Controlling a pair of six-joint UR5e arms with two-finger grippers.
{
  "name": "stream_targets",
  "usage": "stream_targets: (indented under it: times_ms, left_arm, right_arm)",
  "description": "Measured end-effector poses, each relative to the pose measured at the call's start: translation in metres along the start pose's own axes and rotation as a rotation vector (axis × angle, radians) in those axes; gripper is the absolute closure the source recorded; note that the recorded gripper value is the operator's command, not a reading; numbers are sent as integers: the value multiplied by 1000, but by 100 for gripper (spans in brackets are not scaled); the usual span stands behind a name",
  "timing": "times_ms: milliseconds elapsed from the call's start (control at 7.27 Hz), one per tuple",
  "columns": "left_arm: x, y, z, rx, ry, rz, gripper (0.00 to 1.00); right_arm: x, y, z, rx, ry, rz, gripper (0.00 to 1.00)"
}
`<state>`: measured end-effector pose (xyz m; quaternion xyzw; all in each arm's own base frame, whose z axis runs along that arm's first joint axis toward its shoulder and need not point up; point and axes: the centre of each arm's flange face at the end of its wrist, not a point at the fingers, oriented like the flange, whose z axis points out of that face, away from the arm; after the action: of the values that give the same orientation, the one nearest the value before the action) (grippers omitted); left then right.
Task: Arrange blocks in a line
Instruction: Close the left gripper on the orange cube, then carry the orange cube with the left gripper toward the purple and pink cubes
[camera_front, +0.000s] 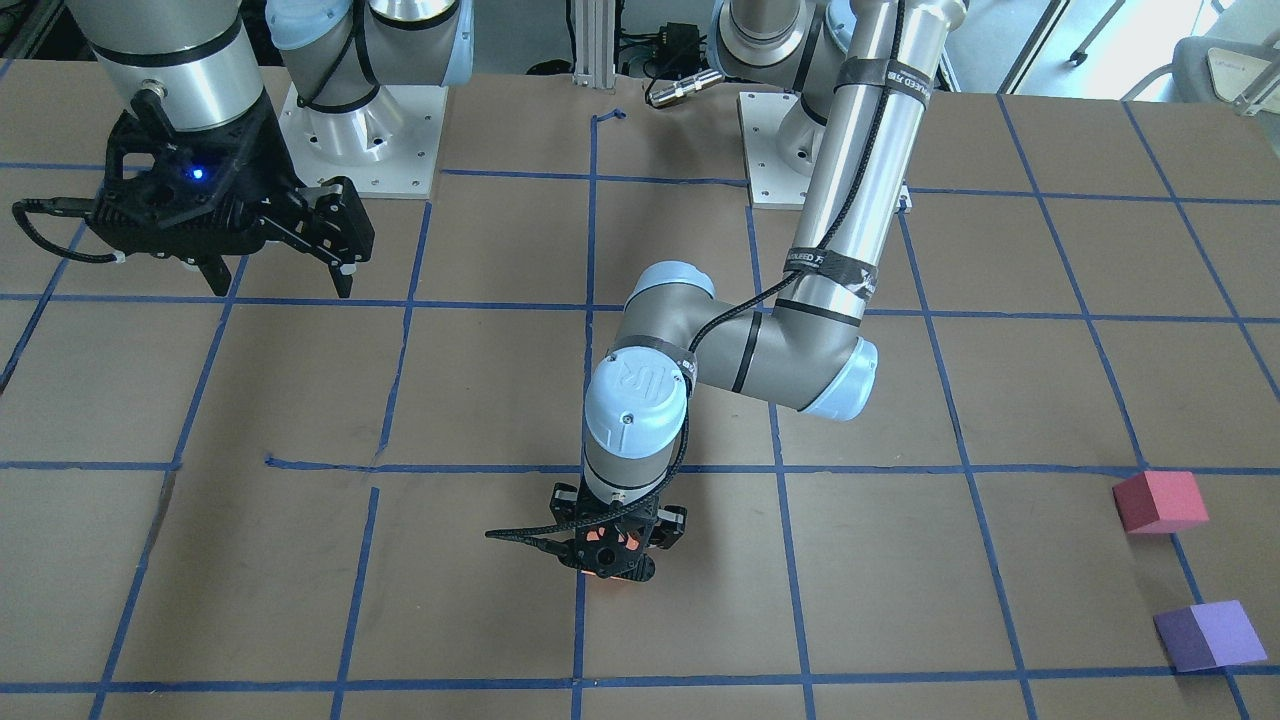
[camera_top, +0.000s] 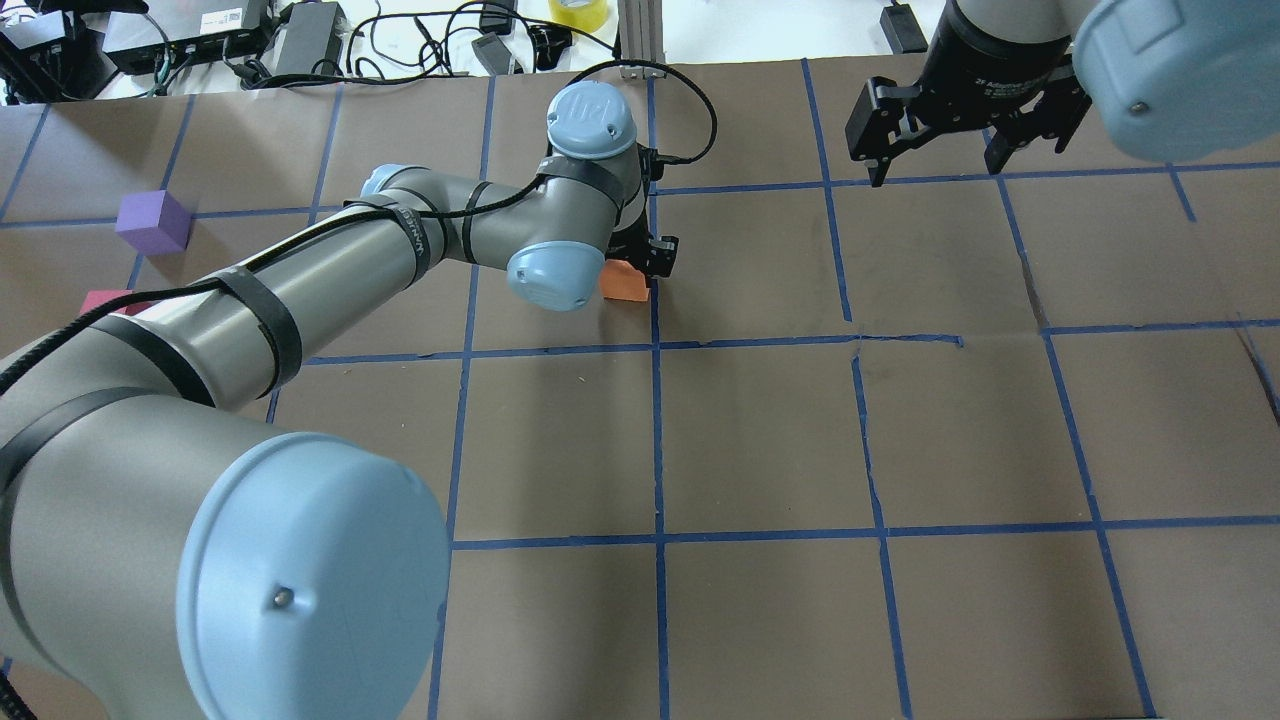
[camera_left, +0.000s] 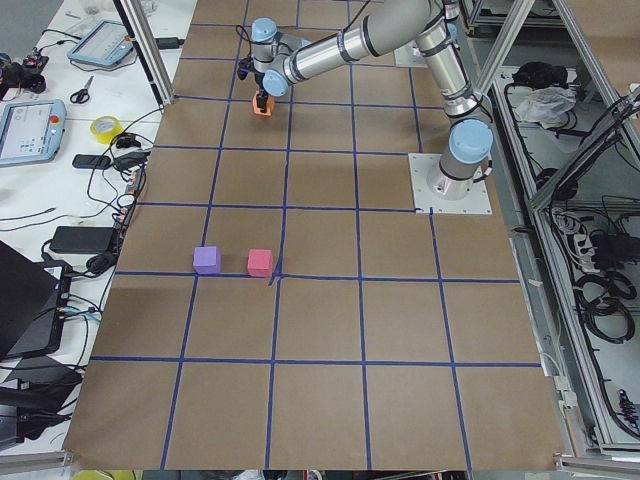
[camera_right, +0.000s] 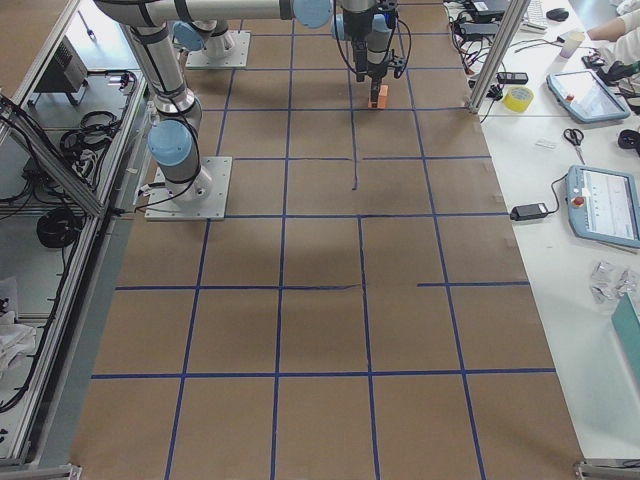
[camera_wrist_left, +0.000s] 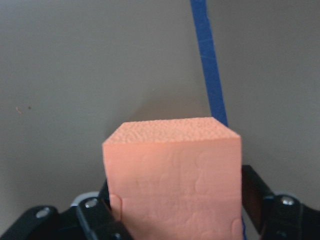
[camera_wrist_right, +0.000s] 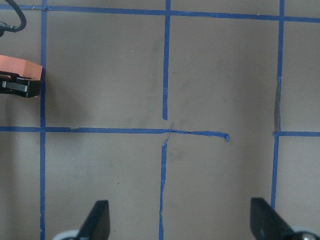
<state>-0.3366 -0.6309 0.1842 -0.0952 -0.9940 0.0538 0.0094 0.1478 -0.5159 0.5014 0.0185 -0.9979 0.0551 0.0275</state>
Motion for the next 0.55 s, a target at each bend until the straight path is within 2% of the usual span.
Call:
stream_targets:
  times_ms: [275, 413, 550]
  left_arm:
    - [-13, -5, -24, 39, -51, -23, 85]
    - [-36, -8, -35, 57, -109, -74, 85]
    - [-71, -11, -43, 61, -152, -149, 92]
  right_arm:
    - [0, 0, 0, 0, 1, 0, 0]
    - [0, 0, 0, 0, 1, 0, 0]
    - [0, 0, 0, -1, 1, 0, 0]
